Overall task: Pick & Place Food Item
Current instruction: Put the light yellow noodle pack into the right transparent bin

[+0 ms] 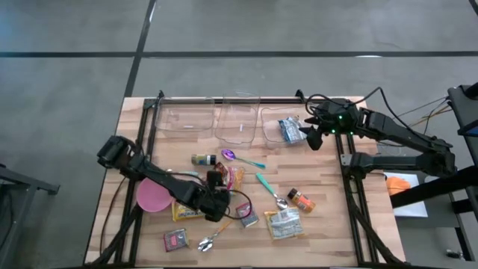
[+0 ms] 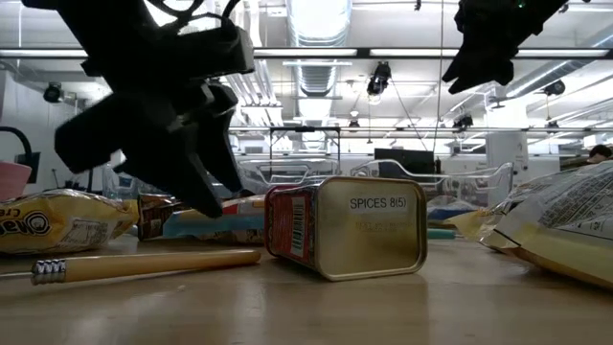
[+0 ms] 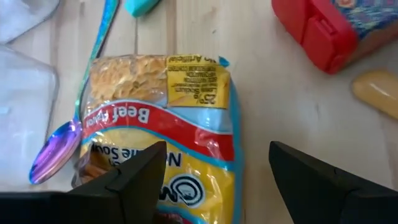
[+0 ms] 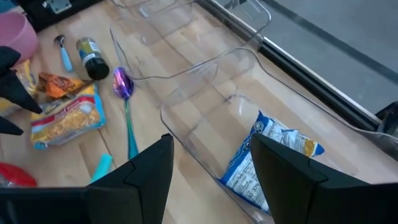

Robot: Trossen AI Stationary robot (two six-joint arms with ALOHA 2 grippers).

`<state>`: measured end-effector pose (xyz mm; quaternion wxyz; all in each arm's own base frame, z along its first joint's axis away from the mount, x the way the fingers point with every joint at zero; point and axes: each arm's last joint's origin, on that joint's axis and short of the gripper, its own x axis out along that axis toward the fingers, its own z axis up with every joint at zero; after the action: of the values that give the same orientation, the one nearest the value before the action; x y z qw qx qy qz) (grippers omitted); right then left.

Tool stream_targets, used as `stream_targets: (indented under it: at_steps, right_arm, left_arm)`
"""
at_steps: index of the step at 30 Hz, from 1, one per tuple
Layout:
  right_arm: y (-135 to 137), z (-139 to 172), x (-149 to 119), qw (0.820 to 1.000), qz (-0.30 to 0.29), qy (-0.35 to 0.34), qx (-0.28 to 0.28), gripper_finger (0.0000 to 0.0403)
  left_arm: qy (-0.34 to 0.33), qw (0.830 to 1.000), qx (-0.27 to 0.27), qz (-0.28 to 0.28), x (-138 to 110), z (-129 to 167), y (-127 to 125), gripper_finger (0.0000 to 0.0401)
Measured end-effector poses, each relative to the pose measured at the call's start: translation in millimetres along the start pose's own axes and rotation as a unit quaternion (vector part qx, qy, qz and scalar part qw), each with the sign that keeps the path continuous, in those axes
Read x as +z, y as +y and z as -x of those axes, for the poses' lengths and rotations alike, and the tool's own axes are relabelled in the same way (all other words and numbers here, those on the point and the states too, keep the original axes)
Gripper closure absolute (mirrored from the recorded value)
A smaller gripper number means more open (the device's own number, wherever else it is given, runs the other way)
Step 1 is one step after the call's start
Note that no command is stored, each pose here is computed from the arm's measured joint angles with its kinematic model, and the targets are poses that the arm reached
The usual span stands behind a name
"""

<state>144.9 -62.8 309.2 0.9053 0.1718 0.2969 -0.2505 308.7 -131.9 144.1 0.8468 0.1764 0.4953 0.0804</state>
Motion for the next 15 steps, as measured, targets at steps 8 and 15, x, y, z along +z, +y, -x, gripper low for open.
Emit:
stream_targets:
  at_steps: [8, 15]
  right_arm:
    - [-0.1, -0.1, -0.4, 1.000, 0.025, 0.002, -0.001, 0.0191]
    - [-0.1, 0.0, -0.4, 1.000, 0.027, 0.002, -0.001, 0.0191]
  left_arm:
    - [0.006, 0.998, 0.009, -0.067, -6.1, -15.1, -6.6, 0.0111]
    - [0.003, 0.998, 0.016, -0.065, -5.4, -20.5, -8.7, 0.0154]
